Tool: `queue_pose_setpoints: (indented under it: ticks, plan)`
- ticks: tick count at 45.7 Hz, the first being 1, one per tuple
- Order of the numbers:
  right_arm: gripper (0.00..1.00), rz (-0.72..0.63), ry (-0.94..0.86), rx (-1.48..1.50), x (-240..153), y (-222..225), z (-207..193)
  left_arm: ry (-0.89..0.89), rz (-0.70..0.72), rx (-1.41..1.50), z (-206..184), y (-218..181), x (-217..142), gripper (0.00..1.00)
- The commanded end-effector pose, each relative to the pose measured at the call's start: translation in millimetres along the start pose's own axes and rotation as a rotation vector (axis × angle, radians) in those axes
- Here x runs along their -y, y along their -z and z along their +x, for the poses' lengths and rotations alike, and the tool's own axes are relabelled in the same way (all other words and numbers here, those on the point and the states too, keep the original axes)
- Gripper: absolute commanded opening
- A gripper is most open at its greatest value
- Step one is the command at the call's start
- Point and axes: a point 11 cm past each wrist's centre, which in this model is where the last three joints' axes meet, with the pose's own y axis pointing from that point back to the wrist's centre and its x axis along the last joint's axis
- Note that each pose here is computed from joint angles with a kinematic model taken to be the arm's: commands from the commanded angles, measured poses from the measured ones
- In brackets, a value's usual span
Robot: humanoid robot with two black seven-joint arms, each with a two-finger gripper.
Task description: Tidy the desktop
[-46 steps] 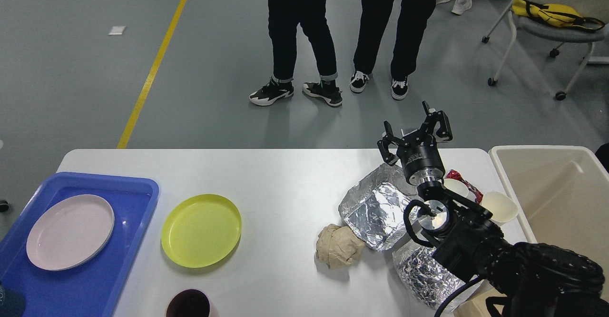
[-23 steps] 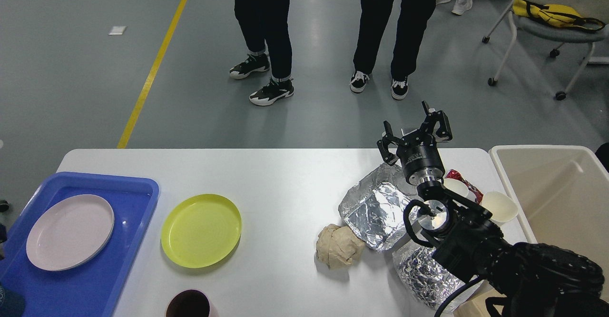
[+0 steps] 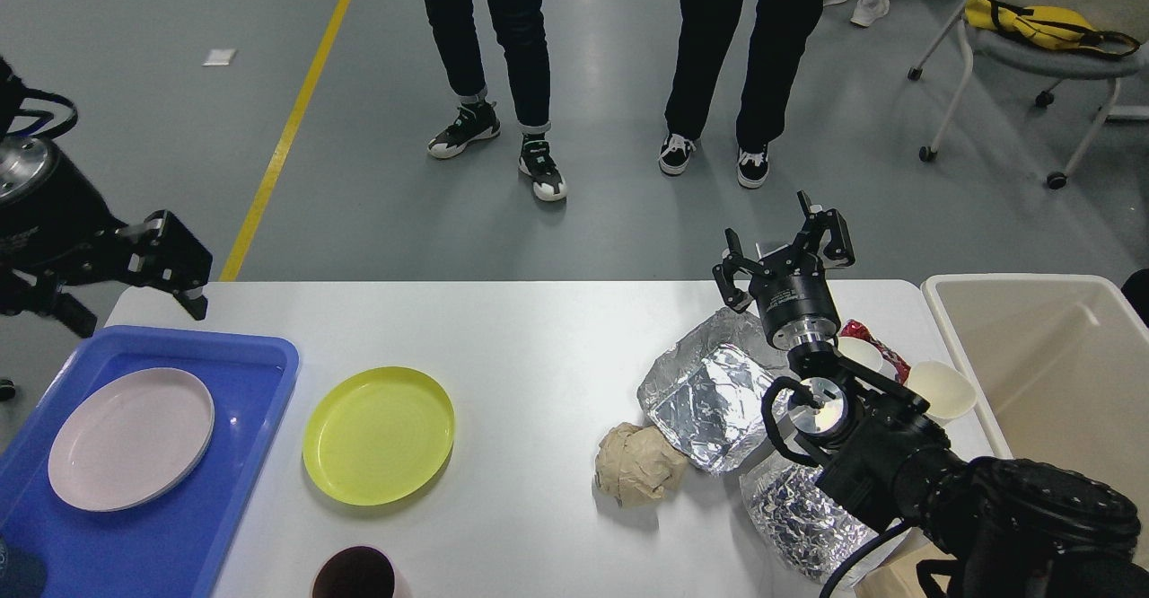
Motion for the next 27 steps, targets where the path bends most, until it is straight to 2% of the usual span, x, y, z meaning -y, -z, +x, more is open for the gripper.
queue_pose_setpoints:
  ticks: [1,5,9,17,22,27]
  plan:
    - [1.00,0.001,-0.001,0.000,0,0,0,-0.005,0.014,0.087,2,-33,-2,0.95]
    - [1.00,0.001,-0.001,0.000,0,0,0,0.034,0.019,0.124,-3,-47,13,0.94]
    - [1.00,0.001,-0.001,-0.002,0,0,1,0.118,0.002,0.150,-15,-62,44,0.93]
    - [1.00,0.001,-0.001,0.000,0,0,0,0.337,0.040,0.202,-64,-74,103,0.88]
    - [1.00,0.001,0.000,0.001,0,0,0,0.457,0.100,0.210,-91,-64,135,0.88]
    - [1.00,0.001,0.000,0.001,0,0,0,0.434,0.158,0.201,-107,-46,173,0.88]
